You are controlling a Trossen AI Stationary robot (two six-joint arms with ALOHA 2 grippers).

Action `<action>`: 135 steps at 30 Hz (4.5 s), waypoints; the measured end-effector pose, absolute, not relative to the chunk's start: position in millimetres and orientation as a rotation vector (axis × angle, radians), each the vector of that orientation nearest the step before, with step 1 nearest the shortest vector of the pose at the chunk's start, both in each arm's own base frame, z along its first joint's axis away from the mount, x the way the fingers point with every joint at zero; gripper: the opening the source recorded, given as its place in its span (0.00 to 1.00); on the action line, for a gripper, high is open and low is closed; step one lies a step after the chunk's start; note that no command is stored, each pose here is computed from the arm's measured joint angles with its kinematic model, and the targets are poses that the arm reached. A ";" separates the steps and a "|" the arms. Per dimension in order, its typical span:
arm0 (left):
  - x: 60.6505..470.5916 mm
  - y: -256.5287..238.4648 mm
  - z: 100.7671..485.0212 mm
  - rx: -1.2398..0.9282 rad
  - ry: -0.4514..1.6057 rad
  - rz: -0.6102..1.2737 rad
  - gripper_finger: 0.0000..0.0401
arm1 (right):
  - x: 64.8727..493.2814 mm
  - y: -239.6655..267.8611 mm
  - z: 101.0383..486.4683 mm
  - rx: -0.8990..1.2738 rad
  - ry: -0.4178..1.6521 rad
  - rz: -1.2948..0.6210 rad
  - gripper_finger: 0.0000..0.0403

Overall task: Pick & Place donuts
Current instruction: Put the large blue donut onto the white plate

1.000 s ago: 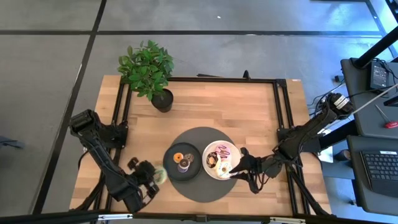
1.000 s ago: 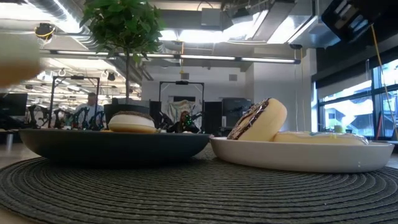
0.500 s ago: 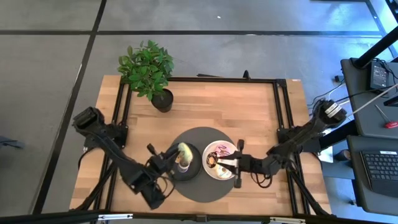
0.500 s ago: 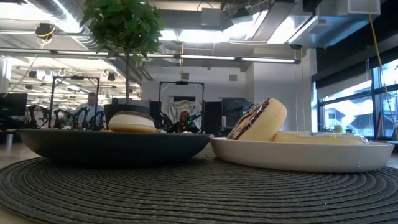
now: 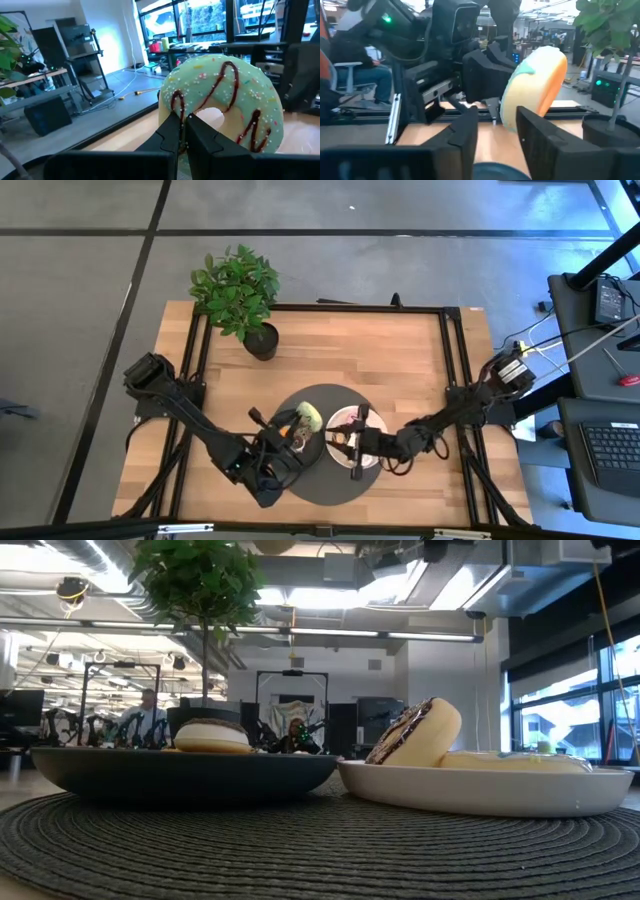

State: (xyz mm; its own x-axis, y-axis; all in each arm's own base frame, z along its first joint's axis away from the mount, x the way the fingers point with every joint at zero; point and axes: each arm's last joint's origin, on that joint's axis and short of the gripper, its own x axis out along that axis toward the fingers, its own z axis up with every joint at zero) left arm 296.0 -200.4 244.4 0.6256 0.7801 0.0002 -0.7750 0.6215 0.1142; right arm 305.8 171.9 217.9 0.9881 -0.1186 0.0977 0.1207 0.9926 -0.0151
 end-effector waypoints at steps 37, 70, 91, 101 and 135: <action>296.2 -204.7 248.2 0.043 0.019 0.887 0.04 | 334.6 163.2 225.5 0.050 -0.062 -0.351 0.34; 244.5 -241.9 281.9 0.077 0.030 0.704 0.31 | 317.1 179.5 235.2 -0.042 -0.033 -0.421 0.11; 242.0 -247.7 280.9 0.008 0.099 0.570 0.30 | 175.2 144.3 250.6 0.135 0.856 0.083 0.11; 263.1 -231.2 277.2 -0.051 0.207 0.492 0.29 | 170.8 131.1 221.3 -0.206 0.919 0.214 0.11; 276.5 -218.0 274.8 -0.078 0.265 0.466 0.29 | 196.8 92.6 202.6 -0.874 0.770 0.670 0.11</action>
State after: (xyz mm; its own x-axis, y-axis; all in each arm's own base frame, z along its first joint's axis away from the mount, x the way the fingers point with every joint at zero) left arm 276.5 -218.0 274.8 0.8597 0.4336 -0.2699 -0.4537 0.8911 -0.0135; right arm 196.8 92.6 202.6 0.5532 0.1972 -0.8093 -0.7744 0.4799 -0.4124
